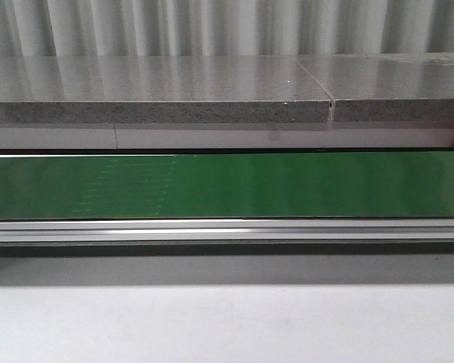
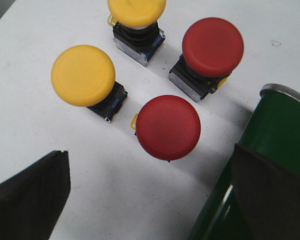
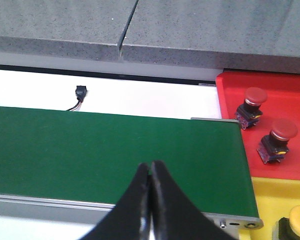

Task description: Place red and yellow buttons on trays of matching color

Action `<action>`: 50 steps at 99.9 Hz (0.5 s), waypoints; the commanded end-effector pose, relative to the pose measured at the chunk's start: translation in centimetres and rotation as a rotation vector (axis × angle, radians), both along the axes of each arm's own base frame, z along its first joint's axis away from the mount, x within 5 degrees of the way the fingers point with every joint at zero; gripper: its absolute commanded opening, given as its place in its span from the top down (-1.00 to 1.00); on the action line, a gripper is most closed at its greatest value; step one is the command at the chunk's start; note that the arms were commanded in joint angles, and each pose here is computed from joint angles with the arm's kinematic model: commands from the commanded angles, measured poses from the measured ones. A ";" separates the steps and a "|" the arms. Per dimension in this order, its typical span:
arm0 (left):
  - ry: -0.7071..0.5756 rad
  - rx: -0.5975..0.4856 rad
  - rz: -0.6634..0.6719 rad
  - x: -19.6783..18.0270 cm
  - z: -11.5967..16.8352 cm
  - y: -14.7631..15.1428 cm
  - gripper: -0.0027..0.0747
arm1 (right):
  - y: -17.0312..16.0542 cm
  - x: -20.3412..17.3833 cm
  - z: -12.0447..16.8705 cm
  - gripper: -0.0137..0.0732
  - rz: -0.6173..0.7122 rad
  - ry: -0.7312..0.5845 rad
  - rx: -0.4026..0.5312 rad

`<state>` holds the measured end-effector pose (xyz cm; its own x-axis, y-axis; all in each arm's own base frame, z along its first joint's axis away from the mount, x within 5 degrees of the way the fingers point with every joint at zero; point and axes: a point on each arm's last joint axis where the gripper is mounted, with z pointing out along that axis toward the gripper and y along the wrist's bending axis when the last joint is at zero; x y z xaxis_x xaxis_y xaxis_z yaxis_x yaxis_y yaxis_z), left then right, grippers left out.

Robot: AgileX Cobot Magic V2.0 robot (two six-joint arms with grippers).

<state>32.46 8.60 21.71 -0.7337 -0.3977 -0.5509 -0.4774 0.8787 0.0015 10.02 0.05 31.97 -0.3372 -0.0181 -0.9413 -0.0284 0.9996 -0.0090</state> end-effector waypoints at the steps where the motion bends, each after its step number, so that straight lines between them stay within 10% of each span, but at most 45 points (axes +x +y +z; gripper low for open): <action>1: -0.101 0.009 -0.005 1.1 1.8 0.2 -0.67 | -0.1 0.1 1.4 0.84 -0.014 -0.086 -0.008; 50: -0.067 0.005 -0.007 3.5 0.1 0.7 -0.67 | -0.1 0.1 1.4 0.84 -0.014 -0.086 -0.008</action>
<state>35.36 9.23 19.66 -0.7515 -0.4011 -0.5239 -0.4762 0.8793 0.0100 10.01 0.05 31.96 -0.3387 -0.0181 -0.9407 -0.0289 0.9995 -0.0089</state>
